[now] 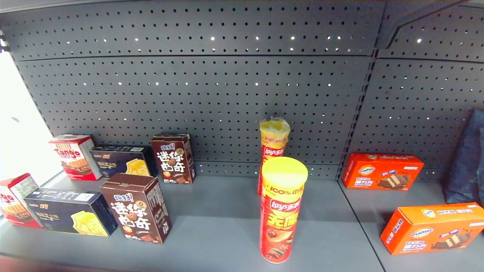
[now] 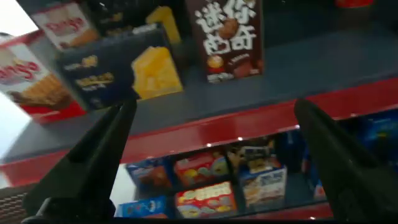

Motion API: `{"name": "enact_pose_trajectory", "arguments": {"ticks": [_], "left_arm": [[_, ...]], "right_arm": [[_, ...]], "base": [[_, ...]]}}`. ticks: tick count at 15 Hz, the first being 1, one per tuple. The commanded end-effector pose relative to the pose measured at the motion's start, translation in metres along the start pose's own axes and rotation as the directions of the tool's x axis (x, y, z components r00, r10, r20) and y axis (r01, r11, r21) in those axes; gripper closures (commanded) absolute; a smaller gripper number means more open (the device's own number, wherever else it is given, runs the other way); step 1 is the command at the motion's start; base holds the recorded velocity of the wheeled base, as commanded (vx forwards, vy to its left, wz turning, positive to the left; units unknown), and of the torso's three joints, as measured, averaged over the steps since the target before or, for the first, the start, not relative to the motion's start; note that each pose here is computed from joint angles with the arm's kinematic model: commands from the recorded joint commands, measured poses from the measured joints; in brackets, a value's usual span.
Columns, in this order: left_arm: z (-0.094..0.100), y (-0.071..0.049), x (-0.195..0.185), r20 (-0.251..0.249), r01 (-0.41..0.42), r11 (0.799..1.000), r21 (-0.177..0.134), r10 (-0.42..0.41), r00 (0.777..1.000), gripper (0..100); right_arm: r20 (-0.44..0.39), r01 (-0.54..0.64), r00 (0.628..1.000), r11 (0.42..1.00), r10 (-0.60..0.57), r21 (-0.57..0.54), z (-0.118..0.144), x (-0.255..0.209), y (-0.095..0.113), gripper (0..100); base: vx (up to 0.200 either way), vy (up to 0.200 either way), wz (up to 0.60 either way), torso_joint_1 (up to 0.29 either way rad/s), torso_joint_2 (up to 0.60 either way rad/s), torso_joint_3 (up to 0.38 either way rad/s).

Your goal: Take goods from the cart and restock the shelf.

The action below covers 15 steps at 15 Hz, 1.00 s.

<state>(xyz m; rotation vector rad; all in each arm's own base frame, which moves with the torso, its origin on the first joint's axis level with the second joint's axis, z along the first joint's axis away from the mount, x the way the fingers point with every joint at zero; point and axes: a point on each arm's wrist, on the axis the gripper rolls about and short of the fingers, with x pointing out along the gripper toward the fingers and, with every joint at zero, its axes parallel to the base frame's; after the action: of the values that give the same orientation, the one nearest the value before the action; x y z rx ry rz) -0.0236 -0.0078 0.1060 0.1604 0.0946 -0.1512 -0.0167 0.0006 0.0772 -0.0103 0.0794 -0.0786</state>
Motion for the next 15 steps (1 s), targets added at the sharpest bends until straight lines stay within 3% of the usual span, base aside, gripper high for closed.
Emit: {"name": "enact_pose_trajectory", "arguments": {"ticks": [1,2,4,5,6,7,9,11,12,13,14,15], "left_arm": [[-0.0176,-0.0066,0.0057,-0.024,-0.075,0.994,-0.082,0.073,0.997,0],[-0.0179,-0.0052,0.0055,-0.038,-0.143,0.986,-0.085,0.141,0.989,0],[-0.0186,-0.0017,0.0047,-0.070,-0.309,0.944,-0.111,0.303,0.950,0],[-0.0195,0.0011,0.0038,-0.096,-0.427,0.898,-0.108,0.418,0.903,0],[-0.0203,0.0020,0.0035,-0.102,-0.466,0.879,-0.103,0.456,0.884,0],[-0.0206,0.0021,0.0039,-0.102,-0.466,0.879,-0.103,0.456,0.884,0],[-0.0203,0.0013,0.0044,-0.088,-0.423,0.900,-0.107,0.416,0.905,0],[-0.0216,0.0014,0.0055,-0.077,-0.421,0.901,-0.101,0.415,0.907,0],[-0.0217,0.0018,0.0067,-0.051,-0.423,0.902,-0.083,0.420,0.906,0],[-0.0232,0.0024,0.0090,-0.011,-0.426,0.904,-0.042,0.426,0.905,0],[-0.0224,0.0020,0.0096,0.012,-0.397,0.918,-0.004,0.397,0.918,0],[-0.0229,0.0015,0.0098,0.010,-0.379,0.925,-0.002,0.379,0.925,0]], "right_arm": [[-0.005,0.001,1.000,1.000,-0.001,0.000,0.0002,0.0004,0.0000,0],[-0.005,0.001,1.000,1.000,-0.001,0.000,0.0002,0.0004,0.0000,0],[-0.005,0.001,1.000,1.000,-0.001,0.000,0.0002,0.0004,0.0000,0],[-0.005,0.001,1.000,1.000,-0.001,0.000,0.0002,0.0004,0.0000,0],[-0.005,0.001,1.000,1.000,-0.001,0.000,0.0002,0.0004,0.0000,0],[-0.005,0.001,1.000,1.000,-0.001,0.000,0.0002,0.0004,0.0000,0],[-0.005,0.001,1.000,1.000,-0.001,0.000,0.0002,0.0004,0.0000,0],[-0.005,0.001,1.000,1.000,-0.001,0.000,0.0002,0.0004,0.0000,0],[-0.005,0.001,1.000,1.000,-0.001,0.000,0.0002,0.0004,0.0000,0],[-0.005,0.001,1.000,1.000,-0.001,0.000,0.0002,0.0004,0.0000,0],[-0.005,0.001,1.000,1.000,-0.001,0.000,0.0002,0.0004,0.0000,0],[-0.005,0.001,1.000,1.000,-0.001,0.000,0.0002,0.0004,0.0000,0]], "base": [[0.000,0.000,0.00,0.000,0.00,0.000],[0.000,0.000,0.00,0.000,0.00,0.000],[0.000,0.000,0.00,0.000,0.00,0.000],[0.000,0.000,0.00,0.000,0.00,0.000],[0.000,0.000,0.00,0.000,0.00,0.000],[0.000,0.000,0.00,0.000,0.00,0.000],[0.000,0.000,0.00,0.000,0.00,0.000],[0.000,0.000,0.00,0.000,0.00,0.000],[0.000,0.000,0.00,0.000,0.00,0.000],[0.000,0.000,0.00,0.000,0.00,0.000],[0.000,0.000,0.00,0.000,0.00,0.000],[0.000,0.000,0.00,0.000,0.00,0.000]]}}
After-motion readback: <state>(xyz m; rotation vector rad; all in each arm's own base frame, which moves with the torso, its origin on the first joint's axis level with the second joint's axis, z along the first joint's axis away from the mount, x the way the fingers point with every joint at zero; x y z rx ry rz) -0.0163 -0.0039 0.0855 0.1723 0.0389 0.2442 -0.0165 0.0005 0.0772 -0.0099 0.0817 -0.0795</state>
